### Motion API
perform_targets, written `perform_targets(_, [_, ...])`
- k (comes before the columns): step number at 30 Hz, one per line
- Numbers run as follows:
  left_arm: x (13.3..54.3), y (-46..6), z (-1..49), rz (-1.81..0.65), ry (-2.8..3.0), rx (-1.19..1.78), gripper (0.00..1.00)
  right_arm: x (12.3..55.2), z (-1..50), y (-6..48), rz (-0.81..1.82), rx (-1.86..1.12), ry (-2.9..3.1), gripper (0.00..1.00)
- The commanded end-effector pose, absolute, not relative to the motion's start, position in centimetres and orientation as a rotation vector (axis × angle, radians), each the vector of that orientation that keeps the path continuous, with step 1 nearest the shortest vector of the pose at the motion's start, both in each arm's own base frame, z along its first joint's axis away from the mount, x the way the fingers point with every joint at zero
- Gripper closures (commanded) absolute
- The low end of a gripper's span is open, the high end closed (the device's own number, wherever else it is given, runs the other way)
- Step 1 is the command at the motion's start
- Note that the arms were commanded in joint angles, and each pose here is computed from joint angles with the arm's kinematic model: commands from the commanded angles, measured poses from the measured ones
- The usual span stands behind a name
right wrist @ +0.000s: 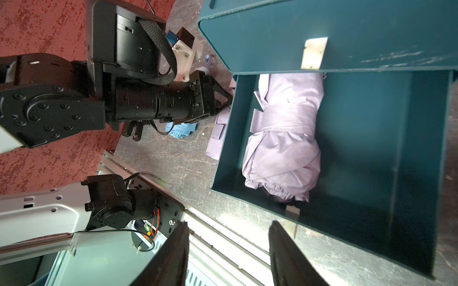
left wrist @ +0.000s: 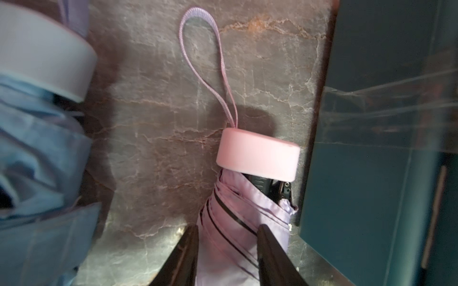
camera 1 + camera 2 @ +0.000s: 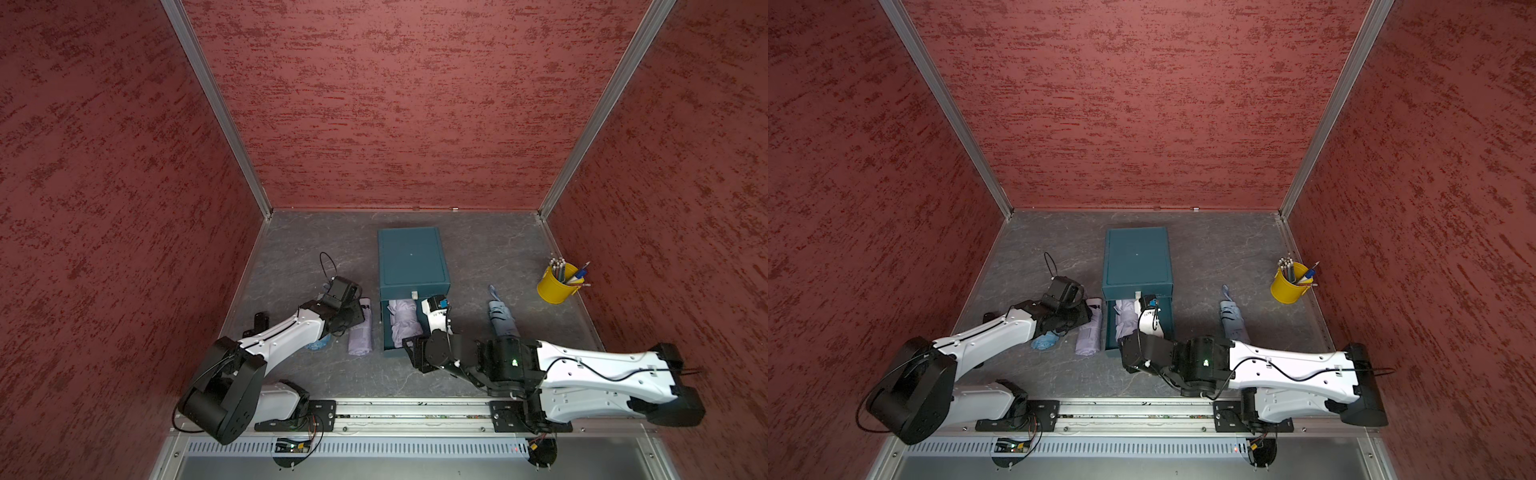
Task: Place the umbrella in the drawer by color
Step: Pick up the umbrella from the center of the board.
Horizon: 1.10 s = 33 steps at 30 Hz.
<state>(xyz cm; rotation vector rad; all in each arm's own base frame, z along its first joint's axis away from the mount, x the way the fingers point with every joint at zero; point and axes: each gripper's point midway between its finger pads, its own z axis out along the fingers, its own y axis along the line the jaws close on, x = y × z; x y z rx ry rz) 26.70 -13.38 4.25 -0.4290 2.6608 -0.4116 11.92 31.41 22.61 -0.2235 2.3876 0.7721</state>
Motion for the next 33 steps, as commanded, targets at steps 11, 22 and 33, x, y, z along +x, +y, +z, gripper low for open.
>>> perform_targets(11, [26.6,-13.3,2.9,-0.343,2.691,-0.395,0.86,12.1,24.1,31.7,0.799,-0.214,2.344,0.46])
perform_targets(22, [26.9,-13.4,8.9,-0.531,2.519,-0.417,1.0,11.6,24.5,32.8,0.837,-0.267,2.336,0.45])
perform_targets(33, [24.5,-11.9,21.2,-0.899,2.2,-0.579,1.0,11.1,27.8,37.1,0.962,-0.398,2.192,0.13])
